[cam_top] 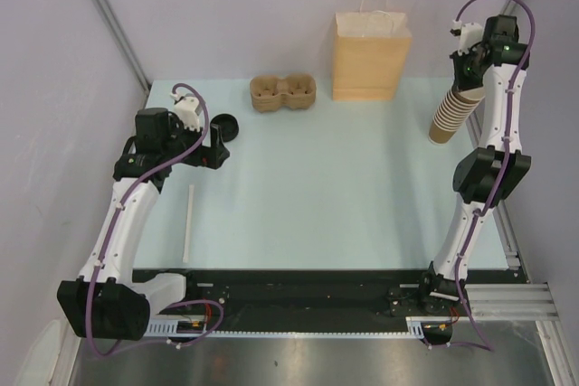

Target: Pack the takeout coffee

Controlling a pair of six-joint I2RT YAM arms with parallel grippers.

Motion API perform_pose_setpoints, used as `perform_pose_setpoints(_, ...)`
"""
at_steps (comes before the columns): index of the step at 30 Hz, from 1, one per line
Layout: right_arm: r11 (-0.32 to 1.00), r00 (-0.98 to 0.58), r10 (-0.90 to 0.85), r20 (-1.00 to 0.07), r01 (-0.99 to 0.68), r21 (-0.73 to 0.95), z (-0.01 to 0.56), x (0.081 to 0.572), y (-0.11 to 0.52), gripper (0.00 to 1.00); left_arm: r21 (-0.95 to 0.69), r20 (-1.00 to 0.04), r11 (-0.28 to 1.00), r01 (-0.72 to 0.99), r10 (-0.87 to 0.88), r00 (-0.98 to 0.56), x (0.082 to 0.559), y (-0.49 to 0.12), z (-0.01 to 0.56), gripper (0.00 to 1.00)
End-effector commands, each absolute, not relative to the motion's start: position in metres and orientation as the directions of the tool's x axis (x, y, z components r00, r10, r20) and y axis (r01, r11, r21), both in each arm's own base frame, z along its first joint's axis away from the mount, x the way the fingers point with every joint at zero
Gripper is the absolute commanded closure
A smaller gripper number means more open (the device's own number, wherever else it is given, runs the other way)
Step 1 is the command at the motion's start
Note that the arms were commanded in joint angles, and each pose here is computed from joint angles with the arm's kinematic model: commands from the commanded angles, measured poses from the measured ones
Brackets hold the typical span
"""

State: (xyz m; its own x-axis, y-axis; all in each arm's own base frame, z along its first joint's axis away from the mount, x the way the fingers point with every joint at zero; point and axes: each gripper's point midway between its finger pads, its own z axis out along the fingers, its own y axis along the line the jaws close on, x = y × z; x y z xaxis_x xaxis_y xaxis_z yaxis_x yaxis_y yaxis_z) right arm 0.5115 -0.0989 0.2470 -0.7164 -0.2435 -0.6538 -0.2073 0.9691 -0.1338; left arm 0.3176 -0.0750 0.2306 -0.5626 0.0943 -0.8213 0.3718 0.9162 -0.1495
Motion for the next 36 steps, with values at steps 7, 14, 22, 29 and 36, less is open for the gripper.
perform_pose_setpoints(7,0.929,-0.571,-0.369,-0.734,-0.196,-0.314,0.331,0.499,-0.098,1.0,-0.125,-0.853,0.909,0.398,0.106,-0.511,0.321,-0.078,0.244,0.01)
perform_pose_setpoints(14,0.864,-0.457,-0.495,-0.739,-0.169,-0.474,0.405,0.461,-0.084,1.0,-0.113,-0.859,0.91,0.4,0.113,-0.5,0.323,-0.077,0.251,0.0)
perform_pose_setpoints(22,0.773,-0.273,-0.62,-0.735,-0.371,-0.515,0.439,0.406,0.022,1.0,-0.107,-0.86,0.923,0.37,0.101,-0.501,0.342,-0.074,0.265,0.01)
perform_pose_setpoints(29,0.474,-0.056,-0.761,-0.646,-0.728,-0.496,0.367,0.335,0.187,1.0,-0.125,-0.836,0.96,0.251,0.035,-0.548,0.369,-0.06,0.275,0.0)
perform_pose_setpoints(36,0.196,0.163,-0.817,-0.553,-0.824,-0.532,0.28,0.279,0.297,1.0,-0.222,-0.783,0.949,0.225,-0.036,-0.621,0.378,-0.06,0.254,0.0)
